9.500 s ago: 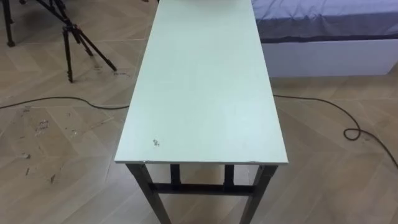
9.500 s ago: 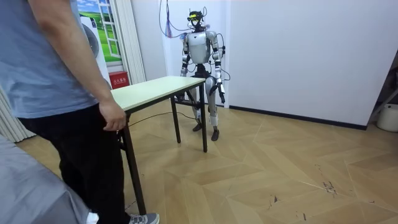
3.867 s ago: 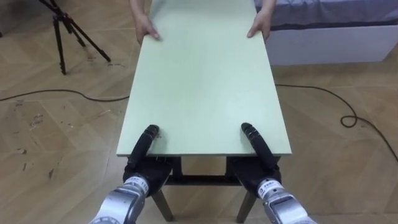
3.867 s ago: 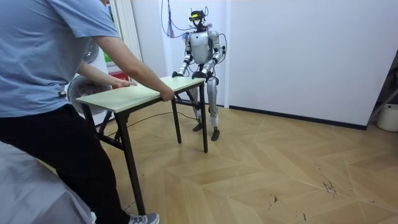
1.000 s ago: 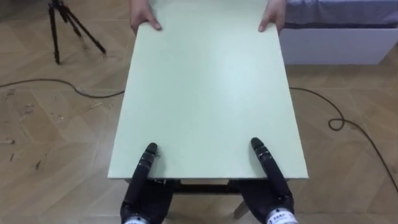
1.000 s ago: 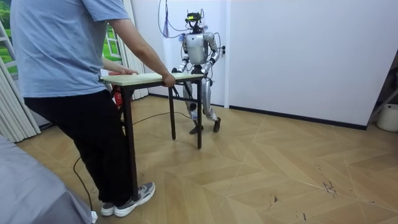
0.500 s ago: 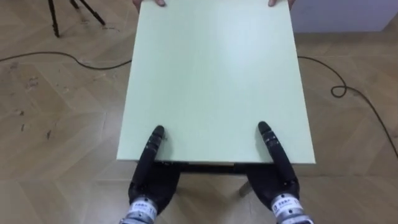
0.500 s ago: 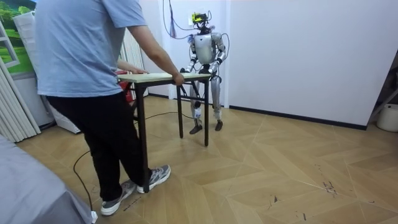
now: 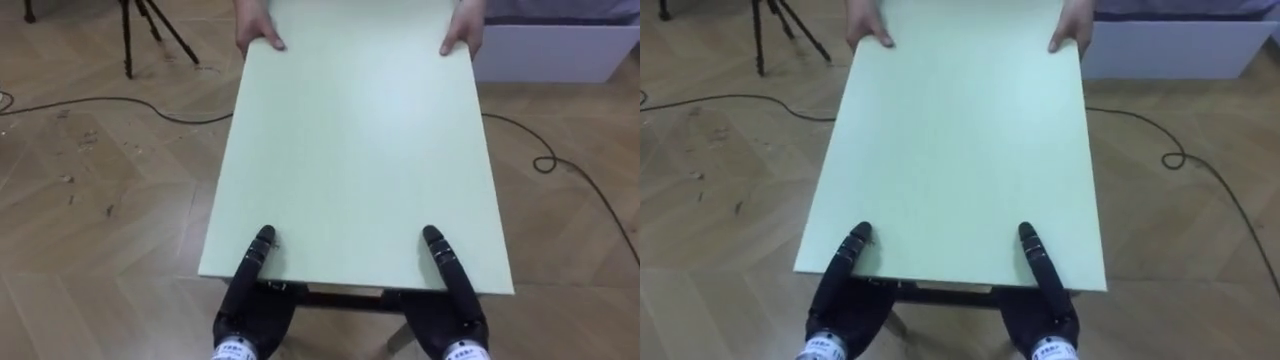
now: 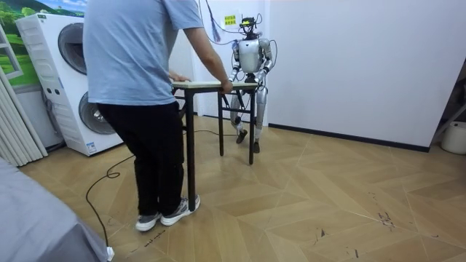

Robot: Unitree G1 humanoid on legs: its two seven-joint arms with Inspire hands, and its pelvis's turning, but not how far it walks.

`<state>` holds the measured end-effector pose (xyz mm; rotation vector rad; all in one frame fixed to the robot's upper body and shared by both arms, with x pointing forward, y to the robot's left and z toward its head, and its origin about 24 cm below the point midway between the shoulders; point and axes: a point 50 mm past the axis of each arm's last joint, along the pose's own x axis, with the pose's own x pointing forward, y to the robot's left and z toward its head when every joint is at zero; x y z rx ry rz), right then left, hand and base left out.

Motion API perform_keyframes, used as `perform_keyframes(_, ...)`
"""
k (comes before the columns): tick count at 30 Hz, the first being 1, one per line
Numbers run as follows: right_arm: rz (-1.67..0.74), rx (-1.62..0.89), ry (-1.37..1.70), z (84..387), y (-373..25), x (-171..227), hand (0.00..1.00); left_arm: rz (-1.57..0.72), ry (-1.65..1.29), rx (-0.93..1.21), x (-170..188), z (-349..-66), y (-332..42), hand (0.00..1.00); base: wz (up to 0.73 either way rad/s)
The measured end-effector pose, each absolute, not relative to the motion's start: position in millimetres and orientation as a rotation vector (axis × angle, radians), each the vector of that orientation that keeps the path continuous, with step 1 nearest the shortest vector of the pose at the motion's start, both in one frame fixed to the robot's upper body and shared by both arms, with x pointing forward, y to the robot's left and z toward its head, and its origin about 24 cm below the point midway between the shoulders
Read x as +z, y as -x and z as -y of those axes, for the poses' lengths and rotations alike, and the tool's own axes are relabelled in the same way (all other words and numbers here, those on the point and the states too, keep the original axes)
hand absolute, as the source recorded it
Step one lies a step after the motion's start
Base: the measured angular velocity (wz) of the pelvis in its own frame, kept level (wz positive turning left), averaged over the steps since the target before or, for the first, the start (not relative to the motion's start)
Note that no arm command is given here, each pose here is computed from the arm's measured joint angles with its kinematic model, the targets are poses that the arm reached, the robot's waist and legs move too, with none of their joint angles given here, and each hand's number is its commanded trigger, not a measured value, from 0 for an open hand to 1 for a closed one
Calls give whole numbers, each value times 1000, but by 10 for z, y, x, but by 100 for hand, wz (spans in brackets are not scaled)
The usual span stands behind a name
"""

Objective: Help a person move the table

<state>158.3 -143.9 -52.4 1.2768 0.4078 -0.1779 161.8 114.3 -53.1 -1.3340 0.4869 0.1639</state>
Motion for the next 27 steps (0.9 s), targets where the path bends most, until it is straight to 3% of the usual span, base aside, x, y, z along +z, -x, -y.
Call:
perform_keyframes(14, -365, -95, -1310, 1264, -1755, -393, 100, -377, 1296, 124, -335, -1276, -1750, 100, -18)
perform_keyframes(27, -408, -131, -1315, 1270, -1674, -507, 100, -419, 1282, 167, -416, -1352, -1644, 100, -17)
